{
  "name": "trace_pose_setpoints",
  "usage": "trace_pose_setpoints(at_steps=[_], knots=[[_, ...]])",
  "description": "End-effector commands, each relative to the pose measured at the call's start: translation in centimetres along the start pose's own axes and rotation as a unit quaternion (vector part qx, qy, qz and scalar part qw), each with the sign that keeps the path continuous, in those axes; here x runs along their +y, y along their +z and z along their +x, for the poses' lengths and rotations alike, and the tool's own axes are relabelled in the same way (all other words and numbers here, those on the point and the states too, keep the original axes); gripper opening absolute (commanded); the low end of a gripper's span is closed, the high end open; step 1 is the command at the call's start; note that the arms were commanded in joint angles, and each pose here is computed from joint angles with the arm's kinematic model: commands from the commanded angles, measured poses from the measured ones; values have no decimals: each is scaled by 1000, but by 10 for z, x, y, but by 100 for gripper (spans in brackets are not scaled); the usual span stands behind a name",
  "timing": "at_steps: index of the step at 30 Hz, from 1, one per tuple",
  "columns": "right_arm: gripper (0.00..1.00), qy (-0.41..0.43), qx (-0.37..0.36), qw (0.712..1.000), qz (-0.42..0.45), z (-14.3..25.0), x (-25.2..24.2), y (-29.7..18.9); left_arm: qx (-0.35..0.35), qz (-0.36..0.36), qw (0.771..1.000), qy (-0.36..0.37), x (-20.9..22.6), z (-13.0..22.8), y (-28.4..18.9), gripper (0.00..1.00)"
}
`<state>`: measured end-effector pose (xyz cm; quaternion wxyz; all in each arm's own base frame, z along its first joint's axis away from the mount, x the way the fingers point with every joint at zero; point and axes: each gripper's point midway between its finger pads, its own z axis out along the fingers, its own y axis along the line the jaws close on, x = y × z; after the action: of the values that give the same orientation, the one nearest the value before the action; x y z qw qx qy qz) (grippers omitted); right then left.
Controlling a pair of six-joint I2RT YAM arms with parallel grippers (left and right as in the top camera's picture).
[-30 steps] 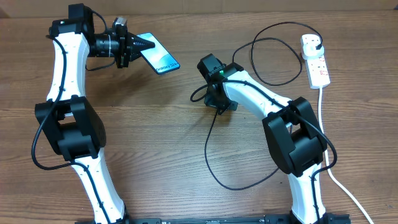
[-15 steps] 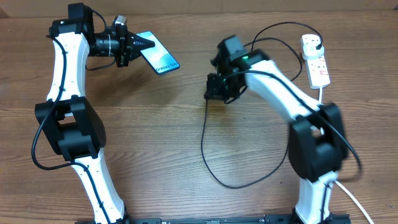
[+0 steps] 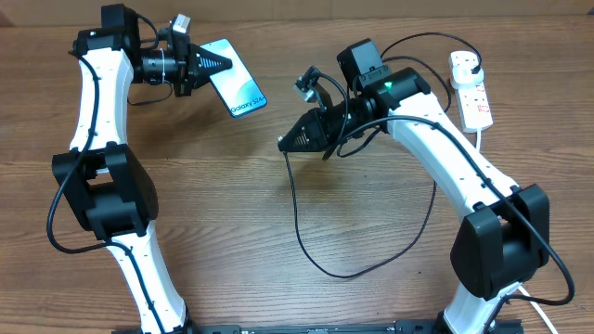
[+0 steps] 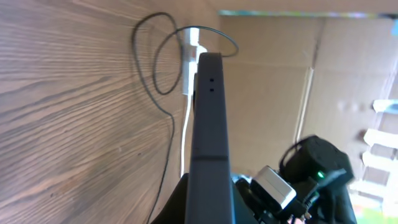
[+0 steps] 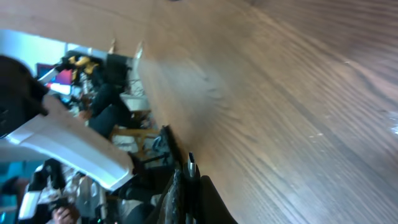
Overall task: Plug charger to phone and switch on socket
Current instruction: 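Lift the cable end with the right gripper toward the phone's bottom port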
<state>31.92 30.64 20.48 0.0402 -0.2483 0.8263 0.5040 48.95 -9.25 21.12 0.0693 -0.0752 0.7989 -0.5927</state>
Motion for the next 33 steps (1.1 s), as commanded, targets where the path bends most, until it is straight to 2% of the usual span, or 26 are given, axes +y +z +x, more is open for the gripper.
trace_pose_setpoints(at_steps=[1,9,17,33], knots=[[4,-23,9,999,-42,3,14,7,8,61,997,53,-28,3,-2,4],[4,-32,15,995,-91,-1,19,23,18,84,993,77,-37,10,3,4],[4,-18,7,995,-95,-10,8,30,25,99,992,78,-41,19,3,4],[4,-21,-25,993,-117,-28,5,10,35,98,991,84,-41,35,4,4]])
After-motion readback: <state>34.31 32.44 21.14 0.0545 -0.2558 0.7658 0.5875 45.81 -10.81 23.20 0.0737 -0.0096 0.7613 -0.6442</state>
